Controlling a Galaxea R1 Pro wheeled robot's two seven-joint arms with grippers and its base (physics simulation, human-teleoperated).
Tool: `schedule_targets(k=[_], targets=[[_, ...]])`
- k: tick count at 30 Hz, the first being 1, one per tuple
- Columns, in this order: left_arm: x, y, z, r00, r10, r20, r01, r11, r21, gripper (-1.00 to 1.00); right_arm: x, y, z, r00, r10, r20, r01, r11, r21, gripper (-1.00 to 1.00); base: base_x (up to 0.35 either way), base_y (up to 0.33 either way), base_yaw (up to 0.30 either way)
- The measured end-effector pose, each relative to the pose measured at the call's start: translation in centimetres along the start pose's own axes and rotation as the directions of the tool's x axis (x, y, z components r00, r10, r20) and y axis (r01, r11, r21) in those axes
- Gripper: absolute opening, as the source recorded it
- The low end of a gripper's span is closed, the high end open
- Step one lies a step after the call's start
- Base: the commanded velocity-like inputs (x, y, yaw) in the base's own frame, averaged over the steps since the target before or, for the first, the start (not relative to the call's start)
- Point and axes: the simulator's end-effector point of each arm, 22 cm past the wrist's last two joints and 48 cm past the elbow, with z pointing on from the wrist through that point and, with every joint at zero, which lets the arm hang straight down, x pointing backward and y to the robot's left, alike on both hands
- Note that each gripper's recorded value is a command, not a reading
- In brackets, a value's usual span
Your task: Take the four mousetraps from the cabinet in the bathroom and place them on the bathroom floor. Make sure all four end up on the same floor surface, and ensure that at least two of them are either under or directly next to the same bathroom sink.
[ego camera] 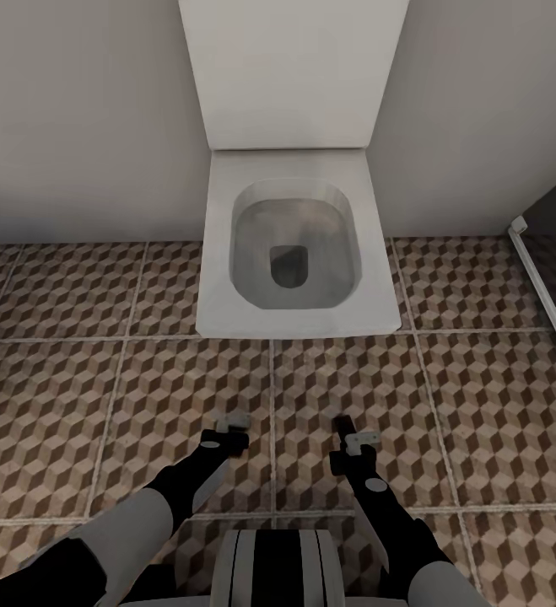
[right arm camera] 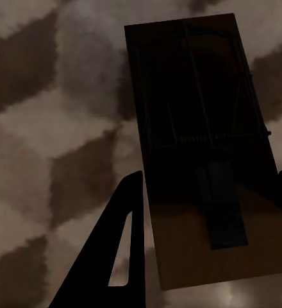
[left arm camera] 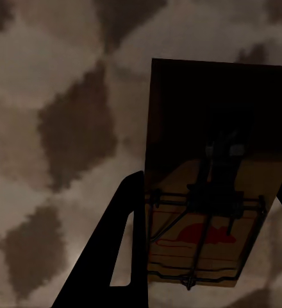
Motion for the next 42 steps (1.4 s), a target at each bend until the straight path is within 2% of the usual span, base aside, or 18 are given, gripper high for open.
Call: schedule_targets(k=[32,36,42], targets=[[0.62,-0.07,0.55,1.0,0.006,-0.006,-0.006,1.0,0.0,-1.0,0.89,0.07,0.36,1.0,0.001,-0.015,-0.001,1.0,-0.001,-1.0,0.001,0.001,0.0],[0.94,-0.21,0.56,1.0,-0.015,-0.016,0.015,1.0,0.005,-1.0,0.89,0.07,0.36,1.0,0.0,-0.015,0.0,1.0,-0.001,-1.0,0.097,0.087,0.0],[0.96,-0.19,0.56,1.0,-0.016,-0.017,0.016,1.0,0.005,-1.0,0.89,0.07,0.36,1.0,0.0,-0.015,0.0,1.0,-0.001,-1.0,0.134,0.122,0.0]])
